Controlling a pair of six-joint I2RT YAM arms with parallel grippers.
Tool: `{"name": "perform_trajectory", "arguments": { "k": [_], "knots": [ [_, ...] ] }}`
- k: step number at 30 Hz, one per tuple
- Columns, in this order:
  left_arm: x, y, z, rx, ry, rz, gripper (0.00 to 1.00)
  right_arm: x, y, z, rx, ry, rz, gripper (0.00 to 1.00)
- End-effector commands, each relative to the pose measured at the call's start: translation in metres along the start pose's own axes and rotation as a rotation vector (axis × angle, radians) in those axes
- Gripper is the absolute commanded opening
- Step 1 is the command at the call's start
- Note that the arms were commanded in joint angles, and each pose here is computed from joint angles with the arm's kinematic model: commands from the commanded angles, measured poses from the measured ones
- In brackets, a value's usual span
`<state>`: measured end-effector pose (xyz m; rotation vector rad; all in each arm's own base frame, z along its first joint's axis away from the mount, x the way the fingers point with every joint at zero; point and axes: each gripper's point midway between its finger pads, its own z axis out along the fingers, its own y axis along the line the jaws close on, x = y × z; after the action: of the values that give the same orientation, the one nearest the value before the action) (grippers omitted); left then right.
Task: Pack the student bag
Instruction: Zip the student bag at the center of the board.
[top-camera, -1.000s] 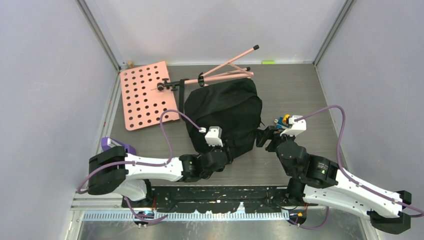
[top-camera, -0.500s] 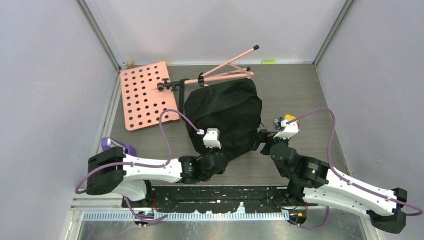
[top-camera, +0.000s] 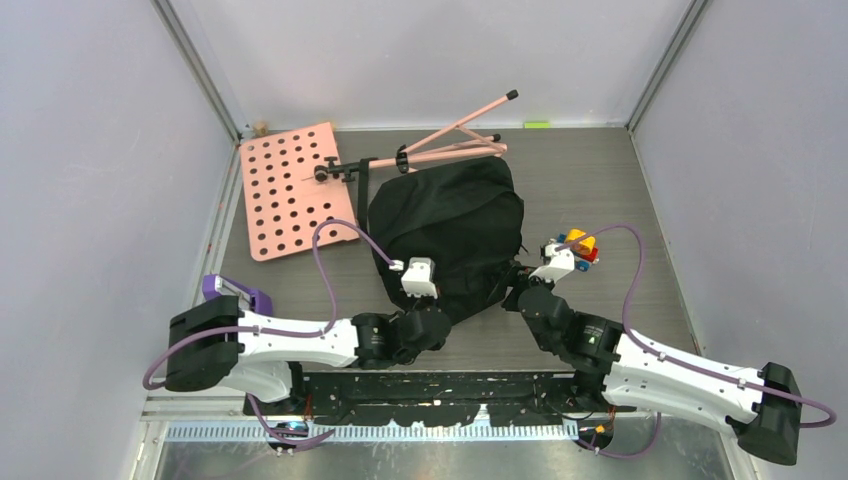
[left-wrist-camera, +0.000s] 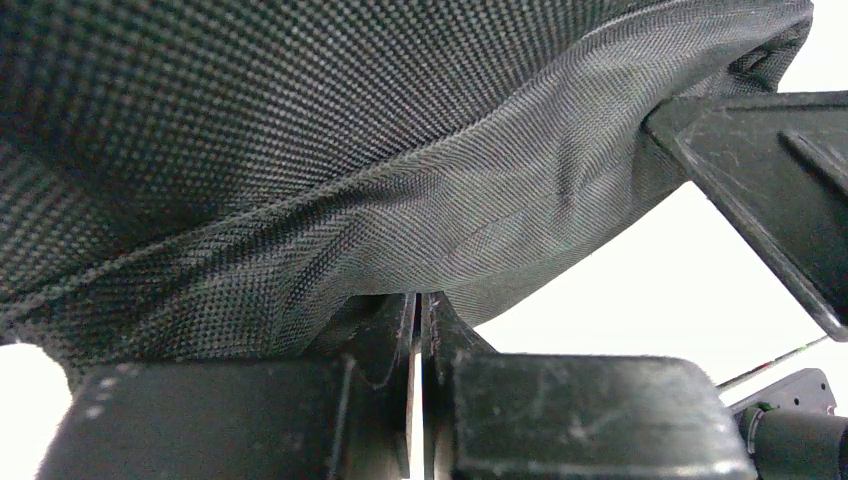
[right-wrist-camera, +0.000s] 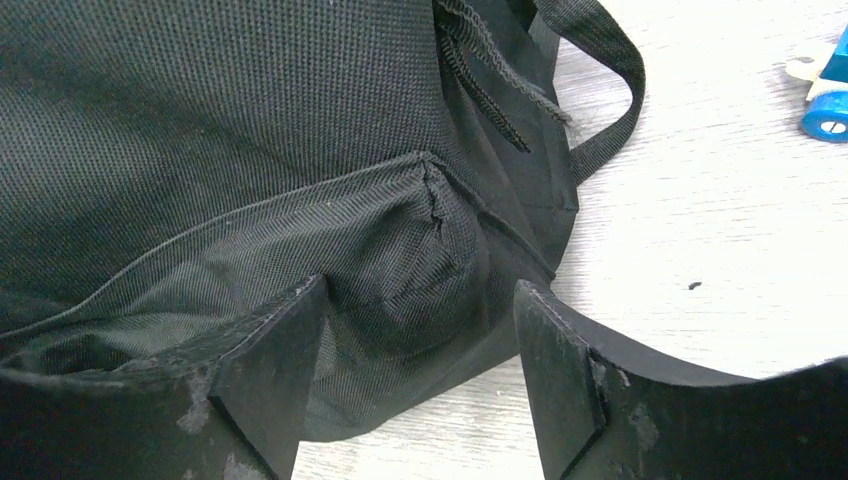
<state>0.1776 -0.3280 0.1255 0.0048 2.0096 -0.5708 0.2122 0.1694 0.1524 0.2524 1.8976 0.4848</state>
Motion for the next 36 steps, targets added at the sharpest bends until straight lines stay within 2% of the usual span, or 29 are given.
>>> {"name": "perform_trajectory", "arguments": {
  "k": [1, 5, 7, 8, 9, 10, 11, 14, 27, 31, 36],
  "knots": [
    [-0.014, 0.008, -0.004, -0.033, -0.059, 0.013, 0.0, -0.018, 0.005, 0.009, 0.009, -0.085, 0.095, 0.73],
    [-0.014, 0.009, -0.004, -0.036, -0.059, 0.018, 0.0, -0.017, 0.002, 0.015, 0.025, -0.092, 0.105, 0.63],
    [-0.015, 0.011, -0.005, -0.043, -0.064, 0.02, 0.0, -0.018, 0.002, 0.016, 0.025, -0.096, 0.112, 0.46],
    [-0.016, 0.013, -0.006, -0.048, -0.067, 0.019, 0.0, -0.019, 0.002, 0.016, 0.027, -0.102, 0.116, 0.33],
    [-0.017, 0.016, -0.007, -0.055, -0.07, 0.021, 0.0, -0.02, 0.002, 0.016, 0.028, -0.108, 0.12, 0.26],
    [-0.018, 0.017, -0.008, -0.059, -0.076, 0.013, 0.0, -0.022, 0.0, 0.016, 0.037, -0.118, 0.122, 0.13],
    [-0.019, 0.023, -0.01, -0.075, -0.074, 0.02, 0.0, -0.024, -0.001, 0.015, 0.039, -0.126, 0.126, 0.04],
    [-0.02, 0.037, -0.015, -0.108, -0.081, 0.025, 0.0, -0.031, -0.007, 0.013, 0.062, -0.159, 0.136, 0.01],
    [-0.025, 0.082, -0.036, -0.193, -0.074, 0.062, 0.0, -0.048, -0.014, 0.009, 0.101, -0.222, 0.141, 0.0],
    [-0.026, 0.089, -0.042, -0.194, -0.02, 0.132, 0.0, -0.05, -0.015, 0.009, 0.11, -0.231, 0.133, 0.0],
    [-0.023, 0.103, -0.048, -0.197, 0.035, 0.144, 0.0, -0.053, -0.016, 0.009, 0.126, -0.236, 0.106, 0.0]
  ]
}}
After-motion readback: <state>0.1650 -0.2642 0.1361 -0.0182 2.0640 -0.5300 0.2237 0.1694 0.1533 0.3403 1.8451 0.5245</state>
